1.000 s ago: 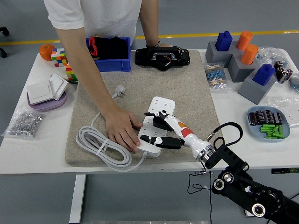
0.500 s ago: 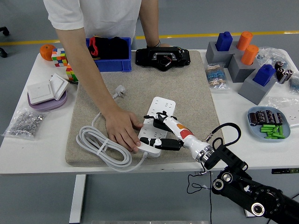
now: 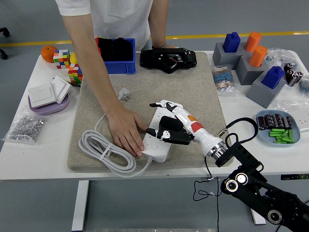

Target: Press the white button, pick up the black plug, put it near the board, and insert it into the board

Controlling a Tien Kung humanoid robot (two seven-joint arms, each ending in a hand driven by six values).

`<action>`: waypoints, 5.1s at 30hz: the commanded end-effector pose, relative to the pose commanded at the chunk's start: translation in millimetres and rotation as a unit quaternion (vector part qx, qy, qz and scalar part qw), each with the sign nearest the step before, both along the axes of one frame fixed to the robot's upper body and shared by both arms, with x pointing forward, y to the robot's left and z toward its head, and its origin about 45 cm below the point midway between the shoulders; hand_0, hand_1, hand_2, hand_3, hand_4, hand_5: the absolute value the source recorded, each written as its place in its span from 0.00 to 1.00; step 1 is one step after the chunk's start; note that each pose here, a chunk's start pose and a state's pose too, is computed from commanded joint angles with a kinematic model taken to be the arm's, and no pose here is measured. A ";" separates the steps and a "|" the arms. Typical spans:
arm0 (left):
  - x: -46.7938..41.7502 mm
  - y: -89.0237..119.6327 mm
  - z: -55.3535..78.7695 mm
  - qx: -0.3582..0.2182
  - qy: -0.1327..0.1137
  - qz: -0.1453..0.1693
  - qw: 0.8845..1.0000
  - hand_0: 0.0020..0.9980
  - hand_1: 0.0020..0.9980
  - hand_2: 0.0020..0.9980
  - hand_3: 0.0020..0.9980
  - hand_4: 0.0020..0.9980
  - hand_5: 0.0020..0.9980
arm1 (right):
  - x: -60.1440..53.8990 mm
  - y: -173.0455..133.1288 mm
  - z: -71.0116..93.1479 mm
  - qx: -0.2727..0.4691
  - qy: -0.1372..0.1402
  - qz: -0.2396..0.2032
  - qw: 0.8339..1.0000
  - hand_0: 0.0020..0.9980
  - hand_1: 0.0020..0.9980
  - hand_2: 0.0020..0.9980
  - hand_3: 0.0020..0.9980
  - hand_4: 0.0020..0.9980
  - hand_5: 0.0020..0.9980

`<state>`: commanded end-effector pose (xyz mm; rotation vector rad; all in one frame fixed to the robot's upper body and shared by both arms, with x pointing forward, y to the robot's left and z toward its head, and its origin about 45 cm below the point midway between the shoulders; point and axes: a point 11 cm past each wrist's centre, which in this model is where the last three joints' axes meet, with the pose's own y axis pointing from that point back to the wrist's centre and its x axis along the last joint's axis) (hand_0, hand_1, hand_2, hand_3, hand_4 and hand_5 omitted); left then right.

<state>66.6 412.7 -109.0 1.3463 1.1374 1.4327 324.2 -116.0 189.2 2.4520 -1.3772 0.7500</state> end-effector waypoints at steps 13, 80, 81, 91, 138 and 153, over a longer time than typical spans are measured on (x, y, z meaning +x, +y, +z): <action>-0.5 -3.0 -1.1 -0.003 -0.001 0.002 1.000 0.71 0.66 0.58 0.68 0.66 0.27 | 14.8 -85.8 6.9 0.005 -0.018 -0.131 0.991 0.99 0.91 0.84 0.82 1.00 0.74; 19.9 -6.7 1.5 -0.005 -0.013 -0.020 1.000 0.71 0.67 0.58 0.68 0.66 0.27 | -38.4 -334.0 41.5 -0.009 -0.046 -0.499 0.865 0.97 0.89 0.83 0.80 1.00 0.72; 19.7 -6.6 1.5 -0.005 -0.012 -0.020 1.000 0.71 0.67 0.58 0.68 0.66 0.27 | -38.1 -333.7 41.9 -0.009 -0.047 -0.499 0.865 0.97 0.89 0.83 0.80 1.00 0.72; 17.3 -6.1 1.1 -0.004 -0.011 -0.018 1.000 0.71 0.67 0.58 0.68 0.67 0.27 | -40.3 -335.5 42.1 -0.008 -0.049 -0.503 0.863 0.97 0.89 0.83 0.80 1.00 0.72; 26.0 -10.4 1.6 -0.008 -0.018 -0.018 1.000 0.71 0.67 0.59 0.68 0.66 0.27 | -40.1 -332.6 38.2 0.015 -0.042 -0.507 0.861 0.97 0.89 0.82 0.80 1.00 0.67; 28.4 -9.7 2.2 -0.007 -0.021 -0.017 1.000 0.71 0.67 0.58 0.68 0.66 0.27 | -39.3 -333.0 41.8 0.017 -0.048 -0.510 0.859 0.97 0.89 0.82 0.80 1.00 0.65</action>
